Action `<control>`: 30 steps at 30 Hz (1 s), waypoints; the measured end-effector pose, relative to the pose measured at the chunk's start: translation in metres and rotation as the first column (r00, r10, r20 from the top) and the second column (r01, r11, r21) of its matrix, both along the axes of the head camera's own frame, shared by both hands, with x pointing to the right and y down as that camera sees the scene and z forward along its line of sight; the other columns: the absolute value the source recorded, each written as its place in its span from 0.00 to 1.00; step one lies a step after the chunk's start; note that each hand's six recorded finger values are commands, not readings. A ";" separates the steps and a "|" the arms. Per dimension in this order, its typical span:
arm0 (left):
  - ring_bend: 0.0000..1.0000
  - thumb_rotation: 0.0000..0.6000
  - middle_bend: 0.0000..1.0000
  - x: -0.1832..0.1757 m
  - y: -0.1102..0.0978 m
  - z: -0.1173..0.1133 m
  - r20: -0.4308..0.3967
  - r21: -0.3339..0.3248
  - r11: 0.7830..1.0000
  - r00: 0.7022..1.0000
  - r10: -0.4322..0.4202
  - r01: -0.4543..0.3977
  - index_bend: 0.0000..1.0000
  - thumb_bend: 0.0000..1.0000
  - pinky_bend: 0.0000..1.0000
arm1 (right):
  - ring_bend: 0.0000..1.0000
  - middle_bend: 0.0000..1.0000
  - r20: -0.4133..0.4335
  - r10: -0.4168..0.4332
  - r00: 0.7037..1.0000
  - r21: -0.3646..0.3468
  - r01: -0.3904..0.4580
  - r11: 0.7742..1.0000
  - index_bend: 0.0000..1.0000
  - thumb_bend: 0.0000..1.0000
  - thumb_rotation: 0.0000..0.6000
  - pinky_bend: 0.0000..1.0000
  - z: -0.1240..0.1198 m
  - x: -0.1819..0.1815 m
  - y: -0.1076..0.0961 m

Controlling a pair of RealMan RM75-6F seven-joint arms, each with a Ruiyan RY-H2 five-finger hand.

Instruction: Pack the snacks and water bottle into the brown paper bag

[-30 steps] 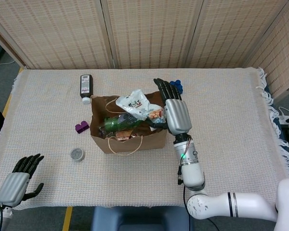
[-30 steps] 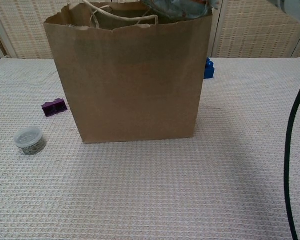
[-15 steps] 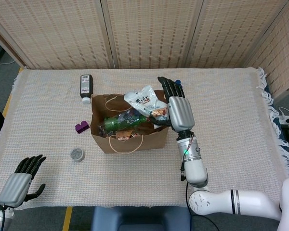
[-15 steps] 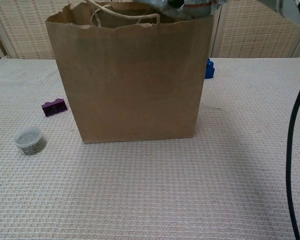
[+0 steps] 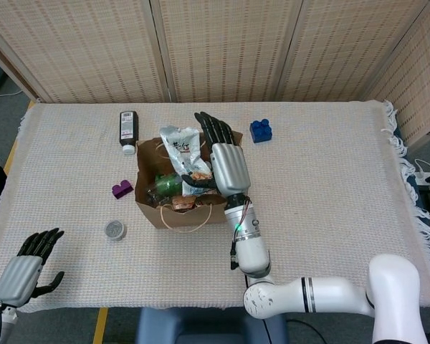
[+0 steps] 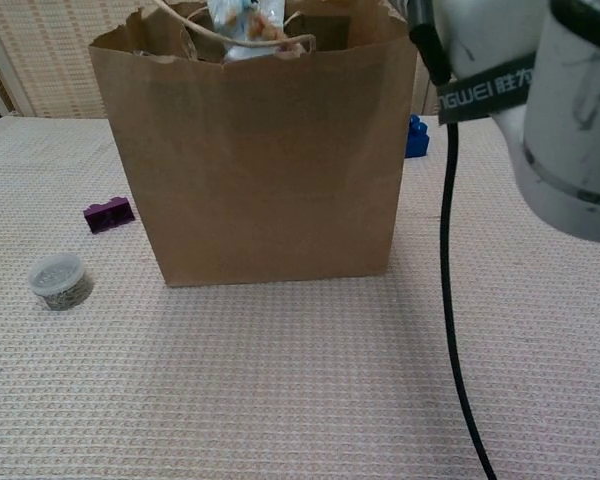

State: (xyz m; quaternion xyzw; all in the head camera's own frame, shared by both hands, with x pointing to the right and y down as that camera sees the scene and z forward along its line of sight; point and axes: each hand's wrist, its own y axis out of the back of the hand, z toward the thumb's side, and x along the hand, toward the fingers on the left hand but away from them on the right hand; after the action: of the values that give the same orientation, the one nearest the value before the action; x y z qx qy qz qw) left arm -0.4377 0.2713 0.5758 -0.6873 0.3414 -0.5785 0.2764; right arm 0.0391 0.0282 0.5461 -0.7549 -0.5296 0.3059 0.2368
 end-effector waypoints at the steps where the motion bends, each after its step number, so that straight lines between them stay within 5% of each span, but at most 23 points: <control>1: 0.00 1.00 0.00 0.000 0.000 0.000 -0.001 0.000 1.000 1.000 -0.002 0.002 0.00 0.37 0.04 | 0.00 0.02 0.001 0.003 1.000 -0.002 -0.003 1.000 0.00 0.00 1.00 0.03 0.000 0.000 0.000; 11: 0.00 1.00 0.00 0.000 0.000 -0.001 -0.003 0.002 1.000 1.000 0.002 -0.002 0.00 0.37 0.04 | 0.00 0.02 0.033 0.017 0.999 0.012 -0.018 1.000 0.00 0.00 1.00 0.03 -0.012 0.008 -0.003; 20: 0.00 1.00 0.00 0.000 0.000 -0.001 0.007 0.015 1.000 1.000 -0.006 0.006 0.00 0.37 0.04 | 0.00 0.02 -0.018 -0.006 1.000 0.087 0.007 0.996 0.00 0.00 1.00 0.03 -0.034 0.071 0.001; 26: 0.00 1.00 0.00 -0.003 -0.004 -0.001 0.028 0.074 0.996 0.998 -0.054 0.052 0.00 0.37 0.04 | 0.00 0.02 -0.139 -0.054 0.989 0.080 0.065 0.995 0.00 0.00 1.00 0.03 -0.028 0.152 0.028; 30: 0.00 1.00 0.00 -0.006 -0.009 -0.004 0.025 0.127 0.989 0.997 -0.078 0.074 0.00 0.37 0.04 | 0.00 0.00 -0.249 -0.125 0.960 0.024 0.135 0.991 0.00 0.00 1.00 0.03 -0.013 0.207 0.064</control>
State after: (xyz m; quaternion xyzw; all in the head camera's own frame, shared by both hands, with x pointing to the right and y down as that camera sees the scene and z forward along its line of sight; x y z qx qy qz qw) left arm -0.4440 0.2621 0.5718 -0.6464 0.3991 -0.5759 0.3022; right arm 0.2457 0.0923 0.5330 -0.7390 -0.4513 0.3705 0.3359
